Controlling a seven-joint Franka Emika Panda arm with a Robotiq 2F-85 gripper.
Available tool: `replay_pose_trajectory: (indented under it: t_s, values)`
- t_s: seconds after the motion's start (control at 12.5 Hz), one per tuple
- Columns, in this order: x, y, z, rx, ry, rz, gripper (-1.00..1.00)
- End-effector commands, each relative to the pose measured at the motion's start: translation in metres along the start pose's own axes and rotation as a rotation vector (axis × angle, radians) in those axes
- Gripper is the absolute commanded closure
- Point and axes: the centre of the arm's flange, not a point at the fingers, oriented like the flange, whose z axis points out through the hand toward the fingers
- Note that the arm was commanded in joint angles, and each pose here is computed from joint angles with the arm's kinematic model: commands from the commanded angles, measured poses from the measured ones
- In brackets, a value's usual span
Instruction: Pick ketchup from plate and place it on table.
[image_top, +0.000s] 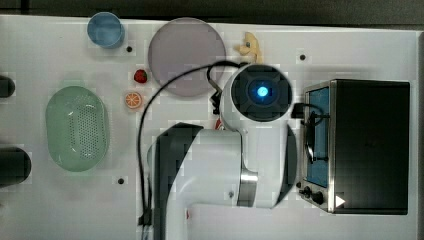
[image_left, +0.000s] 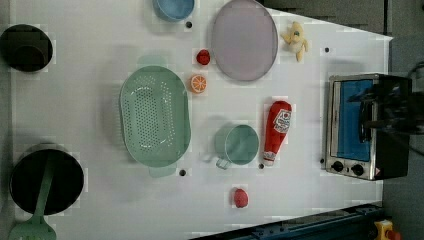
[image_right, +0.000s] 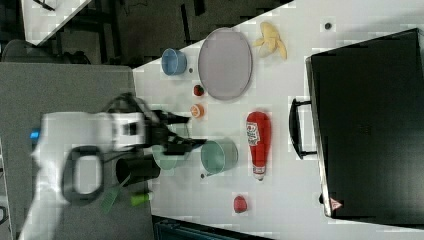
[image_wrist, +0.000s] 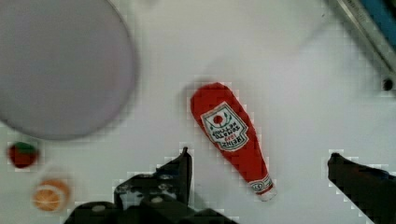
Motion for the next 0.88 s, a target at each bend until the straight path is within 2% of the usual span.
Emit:
replay_pose_trajectory:
  t_s: [0.08,0.32,0.56,0.88]
  values:
    - [0.005,0.001,-0.066,0.028,0.023,0.100,-1.00]
    - [0.002,-0.004,-0.097,0.030,0.025,0.090,-1.00]
    - [-0.010,-0.001,-0.107,-0.031,-0.039,0.072,-1.00]
    - [-0.011,-0.002,-0.103,-0.035,-0.043,0.069,-1.00]
